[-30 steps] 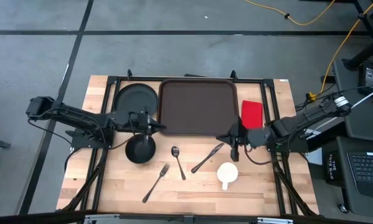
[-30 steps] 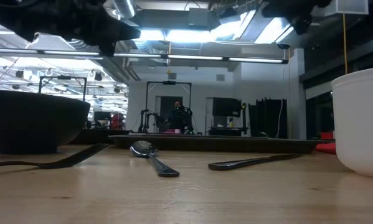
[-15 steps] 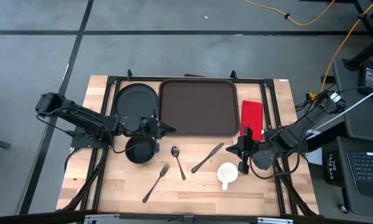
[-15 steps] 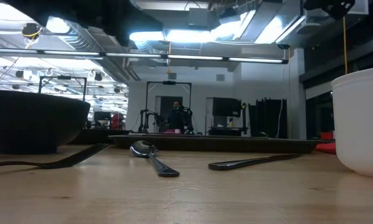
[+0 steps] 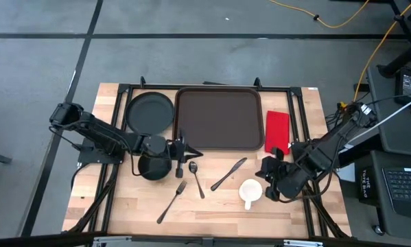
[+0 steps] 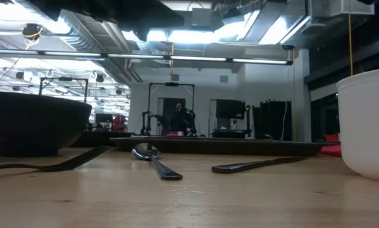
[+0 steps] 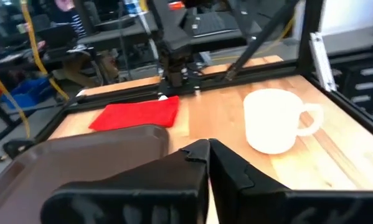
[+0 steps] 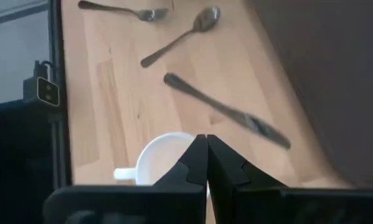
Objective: Set up tray
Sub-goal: Put the white mug on the top left of the brown tray
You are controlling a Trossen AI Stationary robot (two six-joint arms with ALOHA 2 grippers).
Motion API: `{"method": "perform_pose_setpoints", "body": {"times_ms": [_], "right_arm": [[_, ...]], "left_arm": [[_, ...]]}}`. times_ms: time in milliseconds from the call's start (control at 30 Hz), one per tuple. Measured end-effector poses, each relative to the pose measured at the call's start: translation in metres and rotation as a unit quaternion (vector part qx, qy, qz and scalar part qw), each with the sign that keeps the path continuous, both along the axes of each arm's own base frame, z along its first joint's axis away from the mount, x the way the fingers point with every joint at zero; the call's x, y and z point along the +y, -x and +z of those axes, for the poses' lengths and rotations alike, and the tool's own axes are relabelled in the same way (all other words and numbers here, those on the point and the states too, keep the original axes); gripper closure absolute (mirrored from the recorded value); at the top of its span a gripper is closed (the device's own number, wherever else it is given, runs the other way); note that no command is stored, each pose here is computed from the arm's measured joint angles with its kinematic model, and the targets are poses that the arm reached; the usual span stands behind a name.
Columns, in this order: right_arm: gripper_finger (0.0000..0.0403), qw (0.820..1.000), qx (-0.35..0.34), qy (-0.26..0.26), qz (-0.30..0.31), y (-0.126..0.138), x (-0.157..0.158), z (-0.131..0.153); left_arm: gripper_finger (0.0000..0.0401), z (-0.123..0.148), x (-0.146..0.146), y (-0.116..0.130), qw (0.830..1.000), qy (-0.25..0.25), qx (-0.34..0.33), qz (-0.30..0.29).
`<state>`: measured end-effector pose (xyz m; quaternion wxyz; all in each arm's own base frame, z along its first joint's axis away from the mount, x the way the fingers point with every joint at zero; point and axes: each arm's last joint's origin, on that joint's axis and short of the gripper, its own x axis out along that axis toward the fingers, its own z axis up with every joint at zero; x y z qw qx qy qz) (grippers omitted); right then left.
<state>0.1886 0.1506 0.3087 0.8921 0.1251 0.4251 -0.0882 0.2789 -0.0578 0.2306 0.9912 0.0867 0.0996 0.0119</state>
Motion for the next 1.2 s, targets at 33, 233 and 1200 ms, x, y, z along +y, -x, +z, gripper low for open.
{"method": "perform_pose_setpoints", "body": {"times_ms": [33,233,1200], "right_arm": [[0.0398,1.000,0.005,-0.003,-0.005,0.001,0.001,0.000],[0.0397,0.995,0.068,-0.066,-0.006,0.000,0.009,-0.009],[0.0379,0.985,0.068,0.095,0.125,-0.023,-0.009,-0.015]], "left_arm": [[0.0398,0.000,0.000,0.000,1.000,-0.006,0.001,-0.001],[0.0398,0.000,-0.001,0.000,1.000,-0.024,0.004,-0.005],[0.0397,0.000,-0.001,0.000,1.000,-0.022,0.000,-0.005]]}}
